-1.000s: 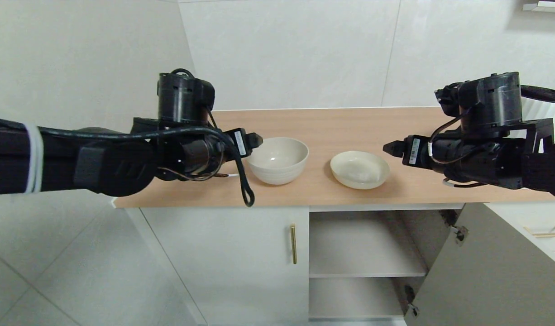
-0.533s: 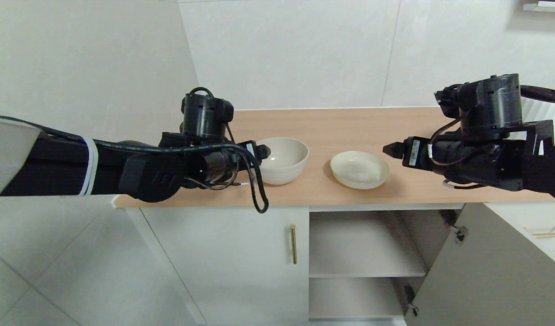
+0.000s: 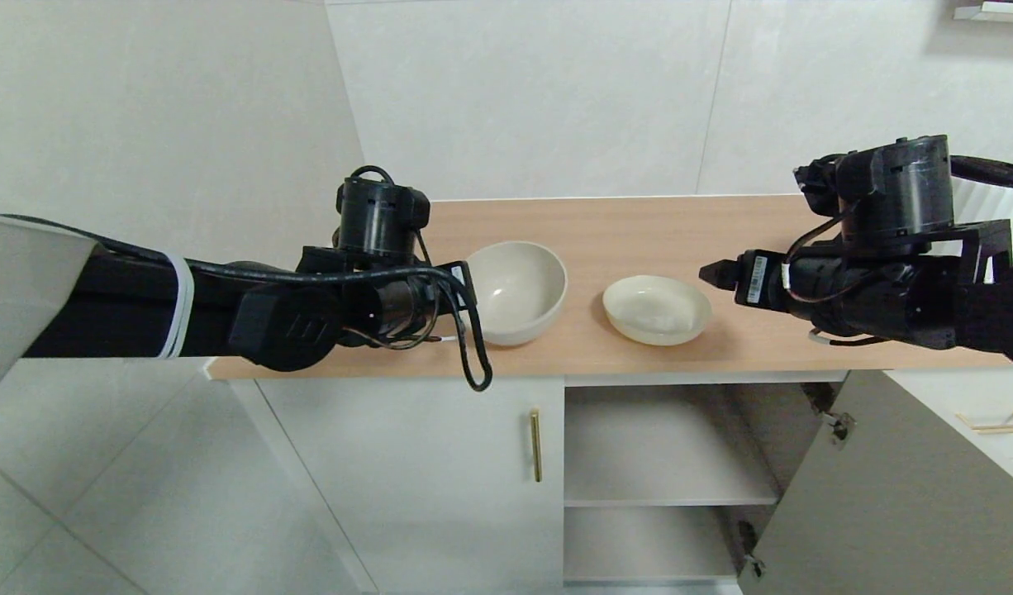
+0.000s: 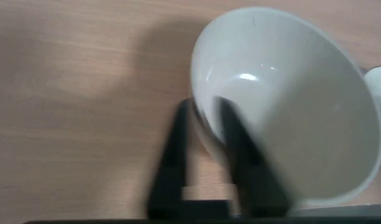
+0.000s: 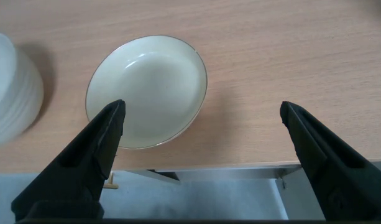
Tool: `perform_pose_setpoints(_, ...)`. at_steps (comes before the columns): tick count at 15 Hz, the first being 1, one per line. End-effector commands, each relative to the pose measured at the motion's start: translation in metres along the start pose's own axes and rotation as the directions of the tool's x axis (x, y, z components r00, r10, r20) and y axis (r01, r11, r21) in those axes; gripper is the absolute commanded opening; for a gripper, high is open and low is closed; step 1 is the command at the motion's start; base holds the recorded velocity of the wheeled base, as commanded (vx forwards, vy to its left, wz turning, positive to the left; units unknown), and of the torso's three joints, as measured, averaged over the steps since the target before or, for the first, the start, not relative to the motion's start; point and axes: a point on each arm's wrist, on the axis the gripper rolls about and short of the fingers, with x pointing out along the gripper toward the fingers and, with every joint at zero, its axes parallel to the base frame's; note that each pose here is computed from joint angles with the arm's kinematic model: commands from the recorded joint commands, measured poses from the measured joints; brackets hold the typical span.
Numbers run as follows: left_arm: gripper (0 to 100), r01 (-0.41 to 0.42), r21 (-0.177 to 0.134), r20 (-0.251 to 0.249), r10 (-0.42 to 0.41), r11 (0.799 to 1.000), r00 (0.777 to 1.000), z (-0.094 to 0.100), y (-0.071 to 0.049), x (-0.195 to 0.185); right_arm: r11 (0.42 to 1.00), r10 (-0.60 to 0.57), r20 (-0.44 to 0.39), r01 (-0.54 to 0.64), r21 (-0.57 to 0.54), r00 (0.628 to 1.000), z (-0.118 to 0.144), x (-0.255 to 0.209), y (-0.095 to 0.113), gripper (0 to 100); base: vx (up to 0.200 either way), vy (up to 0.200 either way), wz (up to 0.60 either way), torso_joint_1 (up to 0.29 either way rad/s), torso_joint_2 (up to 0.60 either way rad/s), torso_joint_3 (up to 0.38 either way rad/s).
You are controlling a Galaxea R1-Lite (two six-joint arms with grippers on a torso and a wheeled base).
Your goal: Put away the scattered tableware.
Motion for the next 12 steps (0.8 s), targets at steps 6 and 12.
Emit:
perform_pose_setpoints(6, 0, 0.034, -0.013, 0.046, -0.033, 0.999, 0.998, 0.017, 0.002, -0.034, 1.000, 0.005, -0.001, -0.005, -0.002, 1.000, 0.000, -0.001, 0.001, 100, 0.000, 0.000, 0.00, 0.000, 0.00, 0.000)
perform_pose_setpoints(12, 0, 0.121, -0.012, 0.017, -0.121, 0.993, 0.993, 0.017, 0.004, -0.054, 0.996, -0.074, -0.098, 0.070, -0.049, 0.992, -0.025, 0.038, -0.001, 100, 0.000, 0.000, 0.00, 0.000, 0.00, 0.000)
